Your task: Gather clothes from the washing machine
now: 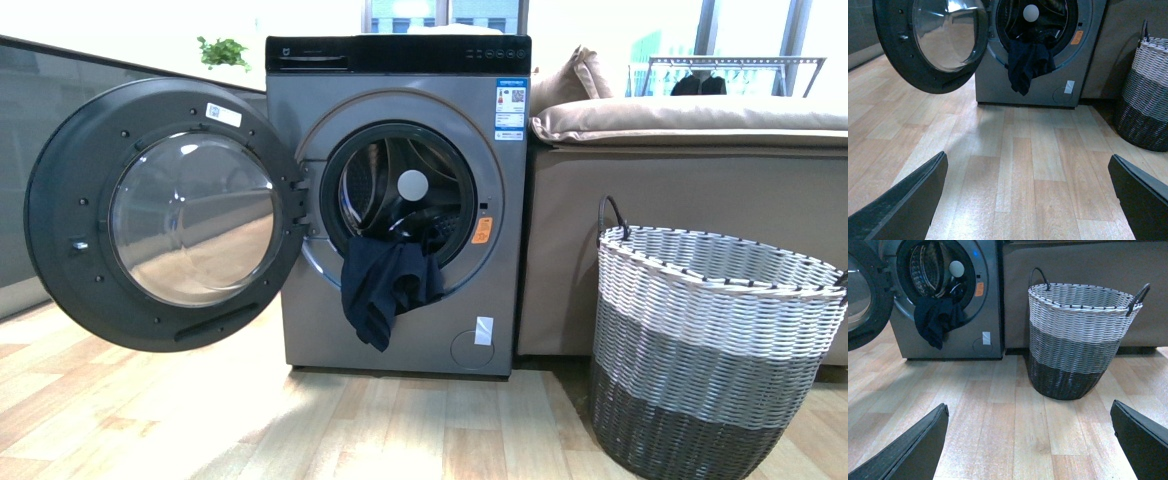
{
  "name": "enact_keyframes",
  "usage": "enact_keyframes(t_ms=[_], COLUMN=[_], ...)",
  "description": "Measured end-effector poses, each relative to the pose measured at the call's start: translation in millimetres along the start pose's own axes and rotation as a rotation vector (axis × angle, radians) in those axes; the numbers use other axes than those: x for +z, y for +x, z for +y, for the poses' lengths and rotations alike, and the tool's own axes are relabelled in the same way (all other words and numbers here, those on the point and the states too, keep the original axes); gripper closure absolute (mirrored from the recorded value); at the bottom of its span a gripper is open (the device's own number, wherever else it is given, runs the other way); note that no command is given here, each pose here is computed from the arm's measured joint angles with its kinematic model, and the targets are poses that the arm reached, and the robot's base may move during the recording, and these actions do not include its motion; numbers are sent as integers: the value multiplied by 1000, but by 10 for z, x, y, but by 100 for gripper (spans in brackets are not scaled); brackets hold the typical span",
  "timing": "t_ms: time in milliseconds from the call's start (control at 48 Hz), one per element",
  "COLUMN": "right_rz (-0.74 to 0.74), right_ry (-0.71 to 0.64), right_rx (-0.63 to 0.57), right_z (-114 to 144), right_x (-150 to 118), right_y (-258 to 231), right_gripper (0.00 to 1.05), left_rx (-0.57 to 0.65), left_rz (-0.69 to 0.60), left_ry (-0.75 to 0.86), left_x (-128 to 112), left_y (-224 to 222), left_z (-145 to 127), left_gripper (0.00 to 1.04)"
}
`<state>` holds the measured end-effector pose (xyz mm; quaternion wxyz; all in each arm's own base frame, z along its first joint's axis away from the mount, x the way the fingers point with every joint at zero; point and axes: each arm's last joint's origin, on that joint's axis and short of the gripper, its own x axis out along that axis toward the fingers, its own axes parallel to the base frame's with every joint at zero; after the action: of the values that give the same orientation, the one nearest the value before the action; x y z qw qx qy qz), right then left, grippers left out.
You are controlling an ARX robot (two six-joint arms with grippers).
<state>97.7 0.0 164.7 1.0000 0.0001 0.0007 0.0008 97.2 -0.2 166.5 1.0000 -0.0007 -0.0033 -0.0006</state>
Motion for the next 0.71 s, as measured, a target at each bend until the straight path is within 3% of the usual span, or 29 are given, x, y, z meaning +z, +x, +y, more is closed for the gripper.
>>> enact_keyframes(t_ms=[708], right_rz=[0], right_ry=[0], right_rx=[0], right_z=[0], right_x=[0], right_y=[0], right_gripper=[8], left_rx=[0], left_rz=[0], left_ry=[0], left_x=[0], left_y=[0], left_z=[0], left_gripper=[7])
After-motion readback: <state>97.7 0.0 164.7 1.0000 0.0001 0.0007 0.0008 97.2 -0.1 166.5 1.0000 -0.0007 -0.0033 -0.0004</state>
